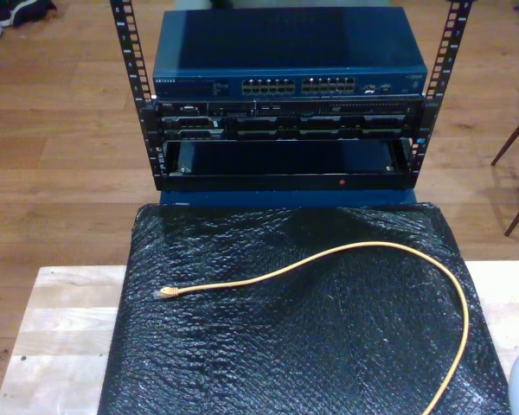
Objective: Grab the cable and plug it in
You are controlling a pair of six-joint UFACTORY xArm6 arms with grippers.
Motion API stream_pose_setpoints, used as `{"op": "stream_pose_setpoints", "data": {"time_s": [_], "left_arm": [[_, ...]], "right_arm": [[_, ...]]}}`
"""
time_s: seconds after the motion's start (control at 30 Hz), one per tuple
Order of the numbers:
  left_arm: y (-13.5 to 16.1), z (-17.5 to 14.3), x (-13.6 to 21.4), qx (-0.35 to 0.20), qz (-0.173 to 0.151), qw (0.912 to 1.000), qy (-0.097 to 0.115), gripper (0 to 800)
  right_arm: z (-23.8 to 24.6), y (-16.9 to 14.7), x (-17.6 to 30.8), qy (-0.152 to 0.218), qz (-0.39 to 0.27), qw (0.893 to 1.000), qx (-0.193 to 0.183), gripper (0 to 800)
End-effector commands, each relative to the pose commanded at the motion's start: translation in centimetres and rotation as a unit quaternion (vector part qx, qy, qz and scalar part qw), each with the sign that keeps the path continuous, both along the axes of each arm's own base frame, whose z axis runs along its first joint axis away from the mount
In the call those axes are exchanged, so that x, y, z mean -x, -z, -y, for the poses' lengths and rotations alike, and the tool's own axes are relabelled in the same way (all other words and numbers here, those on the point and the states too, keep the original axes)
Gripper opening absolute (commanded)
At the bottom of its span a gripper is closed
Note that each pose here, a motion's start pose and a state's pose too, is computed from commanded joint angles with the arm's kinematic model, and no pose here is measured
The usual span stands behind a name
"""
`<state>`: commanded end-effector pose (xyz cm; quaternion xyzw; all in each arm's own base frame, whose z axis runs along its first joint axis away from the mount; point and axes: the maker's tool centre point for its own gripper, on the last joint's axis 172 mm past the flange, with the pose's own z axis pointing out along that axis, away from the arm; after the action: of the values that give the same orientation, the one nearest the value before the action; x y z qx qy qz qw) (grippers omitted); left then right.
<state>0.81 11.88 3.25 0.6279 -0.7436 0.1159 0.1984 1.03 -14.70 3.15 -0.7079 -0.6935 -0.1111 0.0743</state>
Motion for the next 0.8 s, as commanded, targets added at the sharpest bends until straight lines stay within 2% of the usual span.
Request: {"op": "stream_pose_setpoints", "data": {"time_s": [0.8], "left_arm": [[-0.38,-0.14,-0.01,0.001,-0.002,1.0000,-0.006,800]], "right_arm": [[0.78,-0.60,0.00,0.001,0.000,1.000,0.010,798]]}}
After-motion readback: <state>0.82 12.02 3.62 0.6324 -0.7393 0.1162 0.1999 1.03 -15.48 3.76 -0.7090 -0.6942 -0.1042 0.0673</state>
